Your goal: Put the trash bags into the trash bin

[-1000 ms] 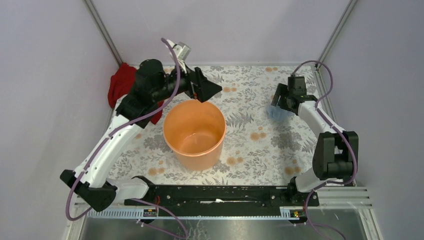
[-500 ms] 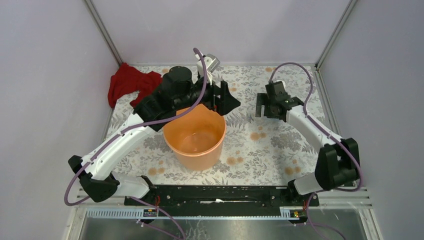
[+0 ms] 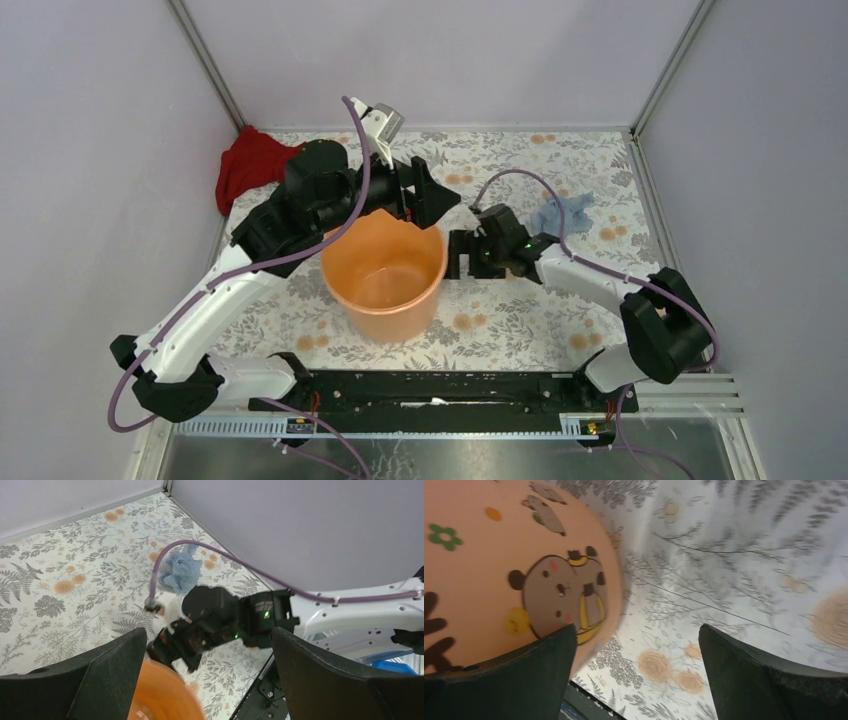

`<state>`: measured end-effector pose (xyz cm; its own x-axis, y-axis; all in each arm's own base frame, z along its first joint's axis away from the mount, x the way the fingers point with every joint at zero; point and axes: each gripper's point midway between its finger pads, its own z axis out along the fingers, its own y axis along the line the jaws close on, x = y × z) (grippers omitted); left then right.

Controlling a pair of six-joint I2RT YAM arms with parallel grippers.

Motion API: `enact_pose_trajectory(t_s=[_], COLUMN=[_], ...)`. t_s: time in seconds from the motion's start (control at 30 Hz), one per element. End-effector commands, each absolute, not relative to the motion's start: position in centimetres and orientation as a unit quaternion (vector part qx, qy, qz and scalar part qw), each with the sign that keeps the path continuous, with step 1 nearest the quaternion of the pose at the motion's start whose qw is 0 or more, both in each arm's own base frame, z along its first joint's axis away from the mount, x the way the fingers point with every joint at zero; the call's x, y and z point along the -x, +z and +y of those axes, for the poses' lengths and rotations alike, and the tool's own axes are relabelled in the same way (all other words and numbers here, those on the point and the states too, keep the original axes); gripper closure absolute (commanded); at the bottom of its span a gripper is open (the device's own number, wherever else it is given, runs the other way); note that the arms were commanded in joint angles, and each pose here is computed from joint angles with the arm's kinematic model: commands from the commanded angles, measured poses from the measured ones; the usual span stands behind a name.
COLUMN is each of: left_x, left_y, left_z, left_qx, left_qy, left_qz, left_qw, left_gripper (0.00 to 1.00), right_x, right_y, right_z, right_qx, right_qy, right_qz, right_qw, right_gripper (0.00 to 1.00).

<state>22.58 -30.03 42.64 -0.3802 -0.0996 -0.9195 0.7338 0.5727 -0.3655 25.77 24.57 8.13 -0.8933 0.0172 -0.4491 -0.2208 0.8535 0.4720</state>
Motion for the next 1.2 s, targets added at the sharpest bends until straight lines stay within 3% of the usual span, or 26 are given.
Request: enact_pose_trajectory(t_s=[0.0, 0.23, 0.3, 0.43, 0.63, 0.8, 0.93, 1.07, 1.17], left_x=[-22.2, -21.5, -21.5, -21.6, -22.2, -22.7, -22.6, -22.2, -21.9], left_y=[43.4, 44.3, 44.4, 44.0, 43.7, 42.7, 41.8, 41.1, 40.3], left_z=[-29.7, -30.3, -30.4, -30.2, -29.7, -30.1, -30.7, -30.7, -30.6], left_qx=[-0.203, -0.205, -0.206, -0.203, -0.203, -0.211, -0.220, -0.220, -0.215], left_qy=[-0.421, -0.447, -0.447, -0.441, -0.422, -0.411, -0.415, -0.422, -0.424], left_qz=[0.718, 0.706, 0.706, 0.708, 0.709, 0.715, 0.720, 0.724, 0.731], left_qw=[0.516, 0.511, 0.510, 0.512, 0.528, 0.525, 0.511, 0.499, 0.490], left_gripper=[0.01, 0.01, 0.01, 0.01, 0.01, 0.01, 0.01, 0.01, 0.01], right_x=[-24.5, -22.5, -23.1, -28.1, -34.5, -36.6, -38.8, -41.0, -40.9], right_y=[10.5, 11.3, 11.0, 11.1, 13.0, 15.6, 13.5, 11.0, 9.1], right_z=[32.4, 42.5, 42.2, 34.4, 16.5, 4.5, 0.6, 2.2, 5.5], right_qx=[0.059, 0.108, 0.125, 0.131, 0.004, -0.127, -0.187, -0.176, -0.123], right_qy=[0.366, 0.417, 0.376, 0.198, -0.013, -0.131, -0.109, -0.024, 0.050], right_qz=[0.899, 0.879, 0.896, 0.921, 0.932, 0.901, 0.904, 0.923, 0.941], right_qw=[0.232, 0.203, 0.200, 0.310, 0.363, 0.394, 0.369, 0.341, 0.311], right_gripper=[0.00, 0.00, 0.00, 0.00, 0.00, 0.00, 0.00, 0.00, 0.15])
